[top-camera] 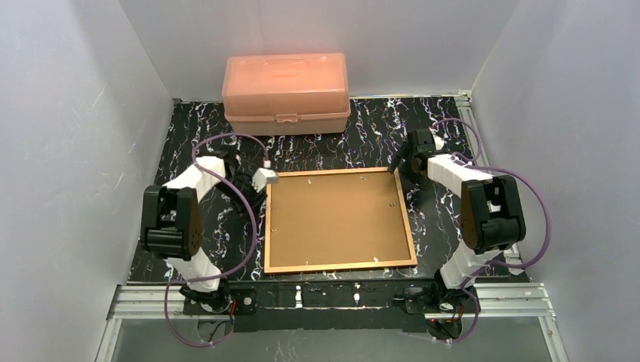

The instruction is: Put the photo into the frame

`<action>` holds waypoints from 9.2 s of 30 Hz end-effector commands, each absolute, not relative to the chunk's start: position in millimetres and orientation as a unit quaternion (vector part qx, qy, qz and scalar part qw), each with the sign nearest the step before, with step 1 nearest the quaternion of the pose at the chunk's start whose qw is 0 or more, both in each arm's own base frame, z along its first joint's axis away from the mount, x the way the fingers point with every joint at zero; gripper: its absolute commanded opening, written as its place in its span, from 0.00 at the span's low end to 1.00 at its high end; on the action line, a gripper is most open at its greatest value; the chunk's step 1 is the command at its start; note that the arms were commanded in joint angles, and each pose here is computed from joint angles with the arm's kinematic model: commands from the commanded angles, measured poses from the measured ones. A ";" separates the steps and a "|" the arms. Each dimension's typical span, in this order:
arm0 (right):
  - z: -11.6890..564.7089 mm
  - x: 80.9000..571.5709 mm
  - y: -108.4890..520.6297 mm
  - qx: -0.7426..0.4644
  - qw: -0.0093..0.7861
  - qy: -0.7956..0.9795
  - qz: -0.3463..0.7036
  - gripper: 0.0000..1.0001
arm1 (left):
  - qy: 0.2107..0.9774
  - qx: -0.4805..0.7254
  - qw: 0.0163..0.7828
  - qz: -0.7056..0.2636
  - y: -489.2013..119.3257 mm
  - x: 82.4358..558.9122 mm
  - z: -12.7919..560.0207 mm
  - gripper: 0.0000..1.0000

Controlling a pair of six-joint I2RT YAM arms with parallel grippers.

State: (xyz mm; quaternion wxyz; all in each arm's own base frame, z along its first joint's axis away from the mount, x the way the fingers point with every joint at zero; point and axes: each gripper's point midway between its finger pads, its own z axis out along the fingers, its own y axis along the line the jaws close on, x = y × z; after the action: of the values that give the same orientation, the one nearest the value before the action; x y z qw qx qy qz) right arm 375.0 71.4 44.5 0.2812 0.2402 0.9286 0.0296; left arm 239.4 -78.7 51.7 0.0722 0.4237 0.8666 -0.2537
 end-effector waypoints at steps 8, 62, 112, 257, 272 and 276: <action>41.7 404.7 115.8 0.251 0.282 0.915 0.144 0.99 | 0.823 0.524 0.071 -0.207 -85.0 206.6 28.7 0.38; 59.5 173.2 156.3 0.184 0.083 0.975 0.089 0.99 | 0.897 0.381 0.202 -0.093 -40.2 390.1 76.4 0.52; 53.8 357.5 179.4 0.196 0.196 0.936 0.215 0.99 | 0.809 0.517 0.051 -0.276 -97.8 185.0 42.9 0.45; 63.3 139.8 485.2 -0.350 0.162 0.793 0.472 0.83 | 0.897 0.241 -0.070 -0.363 -113.7 206.0 27.8 0.11; 63.7 149.2 492.7 -0.328 0.186 0.795 0.474 0.82 | 0.897 0.239 -0.070 -0.366 -114.8 206.6 29.5 0.10; 63.2 149.9 495.1 -0.325 0.194 0.794 0.475 0.82 | 0.896 0.238 -0.070 -0.368 -115.3 206.7 29.8 0.10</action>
State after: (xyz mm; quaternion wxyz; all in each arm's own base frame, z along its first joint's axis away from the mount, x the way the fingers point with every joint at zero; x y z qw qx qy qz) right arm 147.1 488.4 63.0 0.1722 -0.3298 0.8001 0.4705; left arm 200.6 -116.4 29.7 -0.0881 0.2170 0.8955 -0.3785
